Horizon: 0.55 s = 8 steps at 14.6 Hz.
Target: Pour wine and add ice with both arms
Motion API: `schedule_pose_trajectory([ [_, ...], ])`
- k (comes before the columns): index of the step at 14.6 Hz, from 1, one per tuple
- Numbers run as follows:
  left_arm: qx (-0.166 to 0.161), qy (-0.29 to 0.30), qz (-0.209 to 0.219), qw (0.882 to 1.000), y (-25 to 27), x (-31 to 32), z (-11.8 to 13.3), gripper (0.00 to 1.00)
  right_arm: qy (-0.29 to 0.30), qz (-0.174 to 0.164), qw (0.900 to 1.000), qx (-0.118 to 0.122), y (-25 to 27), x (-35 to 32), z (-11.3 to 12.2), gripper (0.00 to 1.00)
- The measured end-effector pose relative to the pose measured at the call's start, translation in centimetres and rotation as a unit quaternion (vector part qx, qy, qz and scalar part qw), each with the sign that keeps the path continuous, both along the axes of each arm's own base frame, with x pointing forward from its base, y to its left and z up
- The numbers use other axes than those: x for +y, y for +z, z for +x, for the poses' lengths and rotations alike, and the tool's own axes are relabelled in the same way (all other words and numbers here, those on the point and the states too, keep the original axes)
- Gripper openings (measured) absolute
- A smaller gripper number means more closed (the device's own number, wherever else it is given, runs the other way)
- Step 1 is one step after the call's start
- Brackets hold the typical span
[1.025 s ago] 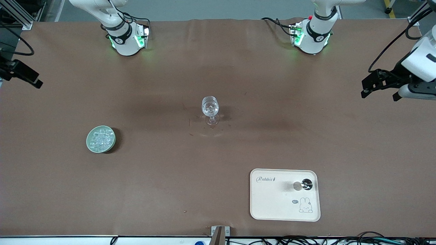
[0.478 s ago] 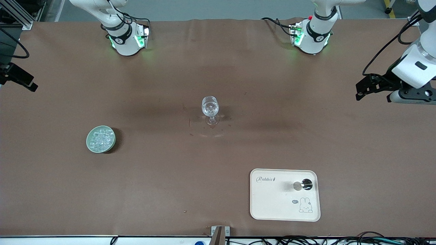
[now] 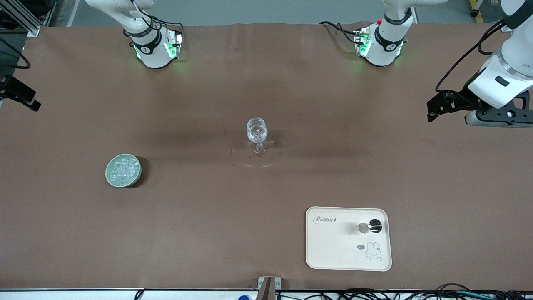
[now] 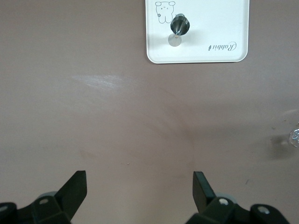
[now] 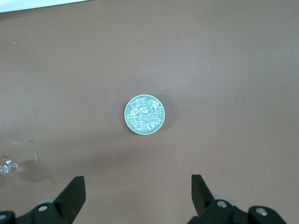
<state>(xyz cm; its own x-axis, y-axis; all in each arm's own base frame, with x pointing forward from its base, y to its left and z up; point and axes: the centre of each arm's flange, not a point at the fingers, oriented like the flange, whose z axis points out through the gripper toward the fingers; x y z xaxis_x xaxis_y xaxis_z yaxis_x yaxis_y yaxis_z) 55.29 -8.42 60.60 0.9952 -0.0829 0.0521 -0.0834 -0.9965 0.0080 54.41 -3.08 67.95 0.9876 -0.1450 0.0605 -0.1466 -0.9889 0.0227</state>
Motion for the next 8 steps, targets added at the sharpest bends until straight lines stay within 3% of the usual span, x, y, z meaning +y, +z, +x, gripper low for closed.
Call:
schedule_pose_trajectory([
  [8,0.003,0.022,-0.009,1.000,-0.14,0.43,0.00,1.00,0.001,0.000,1.000,0.006,-0.12,0.03,-0.11,1.00],
])
